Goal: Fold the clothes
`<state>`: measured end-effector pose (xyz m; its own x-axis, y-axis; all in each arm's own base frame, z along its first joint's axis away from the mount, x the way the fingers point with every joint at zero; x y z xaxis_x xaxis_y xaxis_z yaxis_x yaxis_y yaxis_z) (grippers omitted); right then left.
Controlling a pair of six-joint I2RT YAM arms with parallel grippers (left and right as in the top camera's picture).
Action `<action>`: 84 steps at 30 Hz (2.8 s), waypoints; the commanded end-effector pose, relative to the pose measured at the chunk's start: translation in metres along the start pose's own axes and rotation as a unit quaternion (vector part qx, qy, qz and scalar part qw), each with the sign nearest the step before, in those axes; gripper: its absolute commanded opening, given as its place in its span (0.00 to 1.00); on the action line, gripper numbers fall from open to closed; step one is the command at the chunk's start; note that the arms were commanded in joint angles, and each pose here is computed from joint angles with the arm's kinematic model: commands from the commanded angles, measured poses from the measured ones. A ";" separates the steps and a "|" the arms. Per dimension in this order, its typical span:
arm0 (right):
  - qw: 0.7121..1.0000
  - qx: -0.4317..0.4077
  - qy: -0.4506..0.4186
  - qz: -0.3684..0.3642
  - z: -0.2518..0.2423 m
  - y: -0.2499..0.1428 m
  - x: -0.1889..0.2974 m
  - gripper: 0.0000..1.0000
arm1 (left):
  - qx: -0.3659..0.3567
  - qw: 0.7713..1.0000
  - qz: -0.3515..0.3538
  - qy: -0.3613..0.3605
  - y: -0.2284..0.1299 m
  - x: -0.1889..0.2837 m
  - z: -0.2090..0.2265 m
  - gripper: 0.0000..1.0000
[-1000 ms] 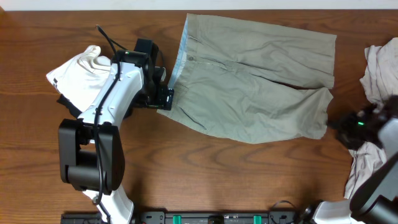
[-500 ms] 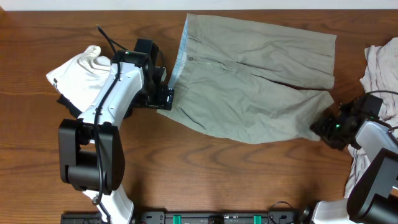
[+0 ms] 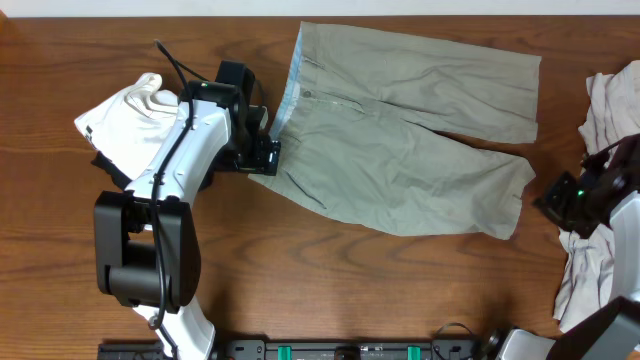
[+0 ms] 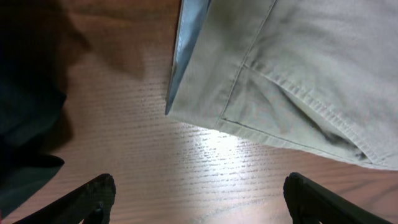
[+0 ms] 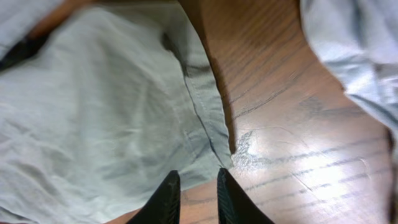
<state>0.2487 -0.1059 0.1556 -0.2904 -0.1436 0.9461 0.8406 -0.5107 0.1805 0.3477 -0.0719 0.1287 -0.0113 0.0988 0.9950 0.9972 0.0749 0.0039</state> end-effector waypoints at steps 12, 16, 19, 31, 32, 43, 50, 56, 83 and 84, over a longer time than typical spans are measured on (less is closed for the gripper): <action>0.997 0.003 -0.018 0.073 -0.014 -0.046 -0.039 0.52 | -0.002 1.000 -0.015 -0.002 0.004 0.007 0.000 0.88; 0.998 0.005 -0.018 0.063 -0.020 -0.057 -0.061 0.51 | -0.002 1.000 -0.015 -0.002 0.004 0.007 0.000 0.88; 0.998 0.003 -0.018 0.053 -0.024 -0.063 -0.074 0.51 | -0.002 1.000 -0.014 -0.002 0.004 0.007 0.000 0.88; 0.998 -0.010 0.058 0.012 -0.014 -0.070 -0.096 0.40 | -0.002 1.000 -0.014 -0.002 0.004 0.007 0.000 0.88; 0.998 -0.010 0.067 0.012 -0.012 -0.070 -0.096 0.40 | -0.002 1.000 -0.014 -0.002 0.004 0.007 0.000 0.88; 0.997 -0.005 0.074 0.027 -0.011 -0.075 -0.095 0.16 | -0.001 0.999 0.015 -0.051 -0.005 0.008 -0.010 0.88; 0.997 0.004 0.075 -0.018 -0.008 -0.053 -0.083 0.01 | -0.017 0.998 0.026 -0.051 -0.012 0.006 -0.022 0.88; 0.997 0.007 0.075 -0.017 0.004 -0.038 -0.032 0.01 | -0.083 0.995 0.029 -0.047 -0.021 0.003 -0.044 0.88; 1.000 -0.003 -0.026 0.015 -0.008 -0.040 0.004 0.48 | -0.095 0.994 0.041 -0.025 -0.059 -0.081 -0.027 0.88; 0.999 -0.006 -0.024 0.023 -0.009 -0.044 0.000 0.47 | -0.095 0.994 0.041 -0.025 -0.059 -0.081 -0.027 0.88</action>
<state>0.2141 -0.0917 0.1526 -0.2518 -0.1174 0.9606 0.8508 -0.4998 0.1619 0.3005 -0.1159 0.0605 0.0334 0.1664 0.9855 0.9928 -0.1186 -0.0136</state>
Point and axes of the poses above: each gripper's point midway between its finger pads, its own x axis back along the fingers, its own z axis along the line the jaws close on, y = z × x, the point moved 6 cm from there along x, back along the fingers, and after that the axes turned 12 degrees about x, right-handed, at the moved point
